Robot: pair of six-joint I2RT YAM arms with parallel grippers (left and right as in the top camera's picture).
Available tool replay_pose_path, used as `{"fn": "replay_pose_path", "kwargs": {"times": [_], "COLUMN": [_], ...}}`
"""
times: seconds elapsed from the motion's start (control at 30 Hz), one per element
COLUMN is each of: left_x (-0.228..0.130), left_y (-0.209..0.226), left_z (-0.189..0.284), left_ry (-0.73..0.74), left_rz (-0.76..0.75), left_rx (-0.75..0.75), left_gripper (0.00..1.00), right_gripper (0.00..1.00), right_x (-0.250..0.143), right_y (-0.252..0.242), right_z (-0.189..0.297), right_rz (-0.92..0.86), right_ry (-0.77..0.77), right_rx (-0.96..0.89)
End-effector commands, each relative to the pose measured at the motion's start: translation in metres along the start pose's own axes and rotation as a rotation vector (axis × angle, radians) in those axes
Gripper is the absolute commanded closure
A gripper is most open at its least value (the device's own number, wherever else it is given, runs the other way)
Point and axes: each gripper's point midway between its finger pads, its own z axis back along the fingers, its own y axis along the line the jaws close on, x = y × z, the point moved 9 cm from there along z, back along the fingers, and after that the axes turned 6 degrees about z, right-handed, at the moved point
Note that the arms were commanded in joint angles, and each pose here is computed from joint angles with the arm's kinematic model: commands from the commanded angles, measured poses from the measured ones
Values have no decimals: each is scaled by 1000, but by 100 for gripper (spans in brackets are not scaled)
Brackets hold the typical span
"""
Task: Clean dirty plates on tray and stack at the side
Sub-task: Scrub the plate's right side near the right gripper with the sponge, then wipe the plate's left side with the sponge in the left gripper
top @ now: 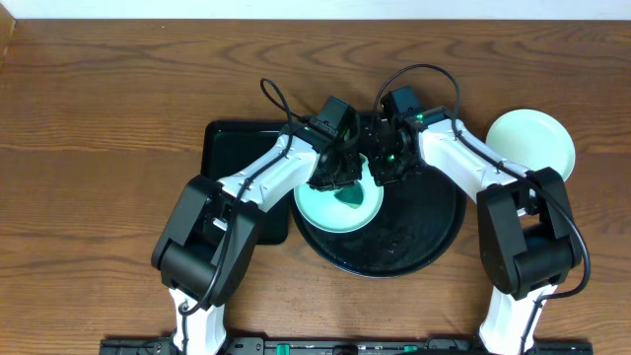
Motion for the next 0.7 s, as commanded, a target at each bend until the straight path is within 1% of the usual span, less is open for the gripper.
{"fn": "replay_pose_path", "kwargs": {"times": [0.0, 0.3, 0.53, 0.6, 0.67], "left_x": [4, 9, 27, 27, 24], "left_y": [8, 14, 28, 29, 22], "left_z": [-6, -4, 23, 32, 44], "left_ry": [-24, -28, -80, -51, 1], "left_rz": [22, 6, 60, 79, 79], "left_rx": [46, 58, 37, -4, -105], "left_gripper": [92, 92, 92, 93, 93], "right_gripper": [94, 94, 93, 93, 93], "right_x": [-1, -1, -1, -1, -1], "right_y": [1, 1, 1, 1, 1], "right_z": [-5, -5, -5, -5, -5], "right_rz": [15, 15, 15, 15, 15], "right_ry": [16, 16, 16, 16, 16], "right_rx": [23, 23, 23, 23, 23]}}
